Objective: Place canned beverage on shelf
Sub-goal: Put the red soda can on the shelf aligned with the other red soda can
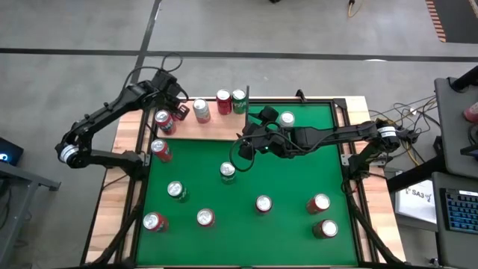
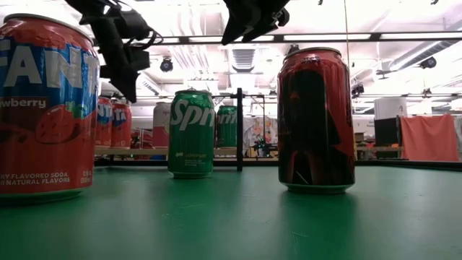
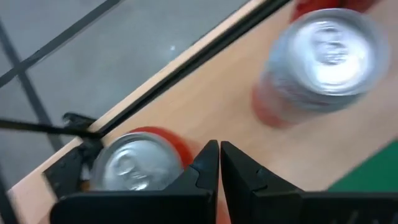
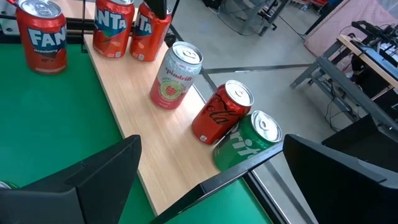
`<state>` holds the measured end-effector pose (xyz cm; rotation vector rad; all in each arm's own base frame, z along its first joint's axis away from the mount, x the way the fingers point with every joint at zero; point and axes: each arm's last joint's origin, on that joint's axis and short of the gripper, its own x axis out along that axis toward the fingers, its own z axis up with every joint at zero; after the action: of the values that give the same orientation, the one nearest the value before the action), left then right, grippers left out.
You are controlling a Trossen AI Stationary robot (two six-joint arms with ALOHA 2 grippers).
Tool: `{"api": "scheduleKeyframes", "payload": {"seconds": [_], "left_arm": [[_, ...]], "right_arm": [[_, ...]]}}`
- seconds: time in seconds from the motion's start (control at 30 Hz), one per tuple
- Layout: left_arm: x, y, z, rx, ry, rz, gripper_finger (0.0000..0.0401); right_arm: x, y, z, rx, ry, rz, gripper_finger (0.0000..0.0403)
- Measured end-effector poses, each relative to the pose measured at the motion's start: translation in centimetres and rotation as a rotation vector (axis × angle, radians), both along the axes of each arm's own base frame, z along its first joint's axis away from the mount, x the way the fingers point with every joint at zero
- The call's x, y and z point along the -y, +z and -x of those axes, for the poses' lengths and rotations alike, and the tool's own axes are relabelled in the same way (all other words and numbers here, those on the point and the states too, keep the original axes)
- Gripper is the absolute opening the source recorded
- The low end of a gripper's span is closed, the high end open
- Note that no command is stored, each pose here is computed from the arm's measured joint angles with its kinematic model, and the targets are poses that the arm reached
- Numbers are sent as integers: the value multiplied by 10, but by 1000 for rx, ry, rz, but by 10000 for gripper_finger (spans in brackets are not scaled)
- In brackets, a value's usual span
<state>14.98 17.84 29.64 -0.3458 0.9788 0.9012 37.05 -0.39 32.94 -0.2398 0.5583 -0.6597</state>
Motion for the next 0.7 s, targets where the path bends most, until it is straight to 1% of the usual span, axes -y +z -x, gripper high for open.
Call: {"api": "scheduleKeyframes", "payload": {"seconds": [0.2, 0.43, 0.6, 0.7], "left_arm": [[-3, -6, -4, -30, -11, 13, 0], [-10, -17, -7, -122, 31, 26, 0], [-9, -20, -7, -138, 35, 47, 0], [-7, -17, -5, -132, 39, 42, 0]], "right_arm": [[0, 0, 0, 0, 0, 0, 384], [0, 0, 0, 3, -2, -4, 384], [0, 0, 0, 1, -3, -5, 384], [0, 0, 0, 0, -3, -5, 384]]}}
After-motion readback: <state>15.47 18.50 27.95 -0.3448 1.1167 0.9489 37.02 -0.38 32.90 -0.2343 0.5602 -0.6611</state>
